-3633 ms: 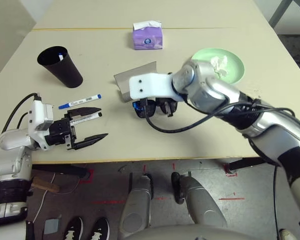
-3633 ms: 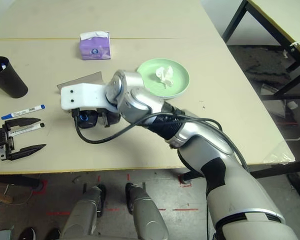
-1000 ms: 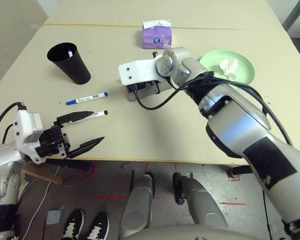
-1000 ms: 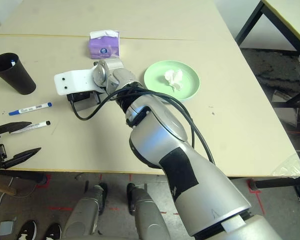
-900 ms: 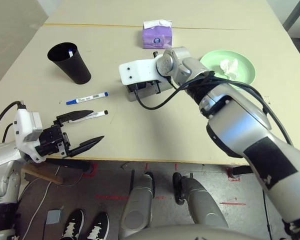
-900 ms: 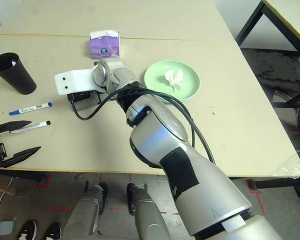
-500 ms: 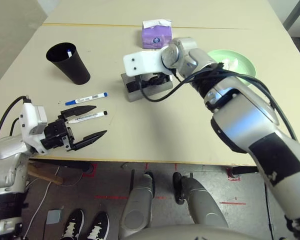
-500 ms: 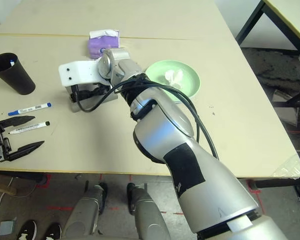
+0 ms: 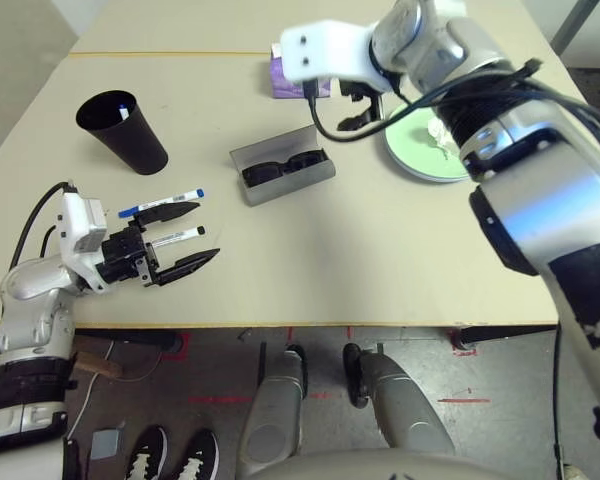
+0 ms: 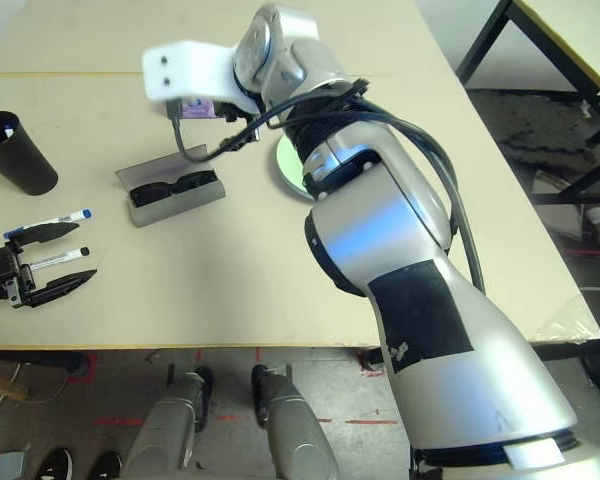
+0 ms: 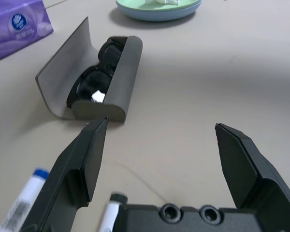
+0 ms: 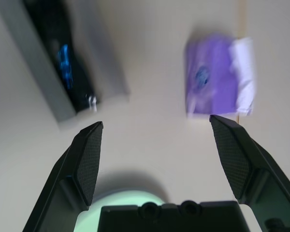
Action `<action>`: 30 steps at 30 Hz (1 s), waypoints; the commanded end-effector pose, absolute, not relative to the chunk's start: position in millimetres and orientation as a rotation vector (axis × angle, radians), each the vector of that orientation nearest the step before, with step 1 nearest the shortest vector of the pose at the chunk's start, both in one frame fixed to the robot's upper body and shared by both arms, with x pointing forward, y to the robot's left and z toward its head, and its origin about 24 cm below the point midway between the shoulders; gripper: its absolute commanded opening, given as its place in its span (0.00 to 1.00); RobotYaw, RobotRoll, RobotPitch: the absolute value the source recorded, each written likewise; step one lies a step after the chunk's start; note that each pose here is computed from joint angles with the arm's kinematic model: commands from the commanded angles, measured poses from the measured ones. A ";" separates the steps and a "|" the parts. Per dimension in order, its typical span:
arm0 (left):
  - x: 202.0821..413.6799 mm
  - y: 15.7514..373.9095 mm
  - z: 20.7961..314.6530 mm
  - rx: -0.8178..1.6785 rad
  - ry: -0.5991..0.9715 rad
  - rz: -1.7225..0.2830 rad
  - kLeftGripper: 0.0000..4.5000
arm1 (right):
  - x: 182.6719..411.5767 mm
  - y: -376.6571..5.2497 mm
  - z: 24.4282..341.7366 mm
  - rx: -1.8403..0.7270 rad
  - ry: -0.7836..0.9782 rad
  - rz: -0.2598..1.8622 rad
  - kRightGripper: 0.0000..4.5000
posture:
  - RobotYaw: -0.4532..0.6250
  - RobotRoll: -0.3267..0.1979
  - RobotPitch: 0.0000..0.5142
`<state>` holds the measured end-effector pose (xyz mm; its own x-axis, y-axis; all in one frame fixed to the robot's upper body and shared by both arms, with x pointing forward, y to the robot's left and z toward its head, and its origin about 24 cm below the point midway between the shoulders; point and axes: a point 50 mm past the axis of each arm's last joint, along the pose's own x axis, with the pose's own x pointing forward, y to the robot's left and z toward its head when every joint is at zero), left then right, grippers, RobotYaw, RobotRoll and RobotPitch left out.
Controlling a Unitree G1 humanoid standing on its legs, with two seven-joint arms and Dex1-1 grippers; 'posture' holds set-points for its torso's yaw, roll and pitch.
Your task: Organize and tidy the items on the table.
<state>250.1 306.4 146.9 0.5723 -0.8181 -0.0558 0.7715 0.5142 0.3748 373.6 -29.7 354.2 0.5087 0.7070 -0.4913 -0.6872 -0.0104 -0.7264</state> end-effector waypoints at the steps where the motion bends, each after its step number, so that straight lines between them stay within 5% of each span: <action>1: 247.6 312.5 143.1 0.392 -0.111 -0.922 1.00 | 362.7 -61.0 360.8 -0.804 -0.075 1.165 1.00 | 0.43 0.62 0.45; 9: 247.0 332.5 149.9 0.408 -0.082 -0.753 1.00 | 311.8 -172.5 300.7 -0.127 -0.097 1.011 1.00 | 0.41 0.62 0.45; 17: 269.3 332.4 159.8 0.391 -0.041 -0.619 1.00 | 257.3 -211.6 213.1 -0.086 0.075 1.100 1.00 | 0.37 0.62 0.46; 27: 296.8 330.2 176.9 0.274 -0.078 -0.397 1.00 | 230.3 -223.7 141.4 -0.285 0.012 1.215 1.00 | 0.37 0.62 0.49; 30: 306.5 327.2 178.5 0.236 -0.074 -0.338 0.86 | 226.1 -225.7 131.3 -0.251 -0.027 1.243 1.00 | 0.37 0.62 0.49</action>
